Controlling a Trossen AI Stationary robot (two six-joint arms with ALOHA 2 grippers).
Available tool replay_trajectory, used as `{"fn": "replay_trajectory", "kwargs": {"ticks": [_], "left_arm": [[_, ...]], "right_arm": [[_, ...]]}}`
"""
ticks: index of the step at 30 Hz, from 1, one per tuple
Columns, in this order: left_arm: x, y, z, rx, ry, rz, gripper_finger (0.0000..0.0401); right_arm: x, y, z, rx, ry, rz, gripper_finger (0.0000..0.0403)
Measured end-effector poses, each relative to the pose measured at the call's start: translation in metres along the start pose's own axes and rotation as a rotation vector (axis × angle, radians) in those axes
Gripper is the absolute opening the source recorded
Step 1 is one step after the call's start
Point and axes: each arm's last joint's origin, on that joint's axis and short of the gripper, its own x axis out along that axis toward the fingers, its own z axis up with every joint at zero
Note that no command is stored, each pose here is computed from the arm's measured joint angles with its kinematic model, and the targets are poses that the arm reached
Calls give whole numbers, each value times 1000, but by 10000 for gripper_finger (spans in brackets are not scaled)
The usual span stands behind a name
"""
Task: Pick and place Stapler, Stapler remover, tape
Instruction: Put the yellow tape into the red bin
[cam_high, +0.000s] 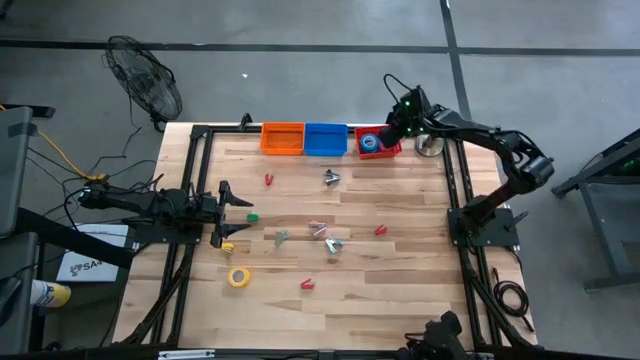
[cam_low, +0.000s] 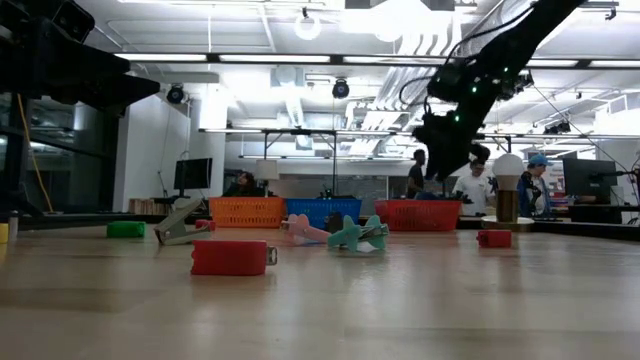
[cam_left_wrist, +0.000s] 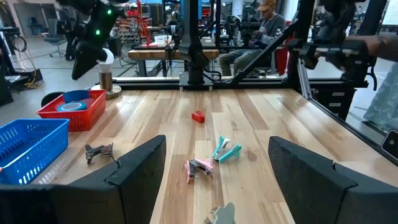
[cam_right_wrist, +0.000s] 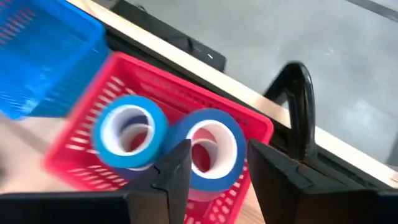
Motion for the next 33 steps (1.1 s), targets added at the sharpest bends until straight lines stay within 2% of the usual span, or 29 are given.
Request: {"fn": "replay_trajectory", "kwargs": {"ticks": [5,11,17,22,33], "left_arm": [[0,0,0,0,1,-1,280],[-2,0,6,16,-3,5,280],[-2,1,7,23,-6,5,280],[-2,1,7,22,-10,5,280],[-2,-1,12,12,-53,-37,280]], "right_arm": [[-24,15,3,-41,-55,96,146],[-57,49,3,-137,-141,200,146],[-85,81,-7,-231,-187,297,145],[-98,108,-19,-315,-179,380,146],[-116,160,-53,-472,-171,407,146]]}}
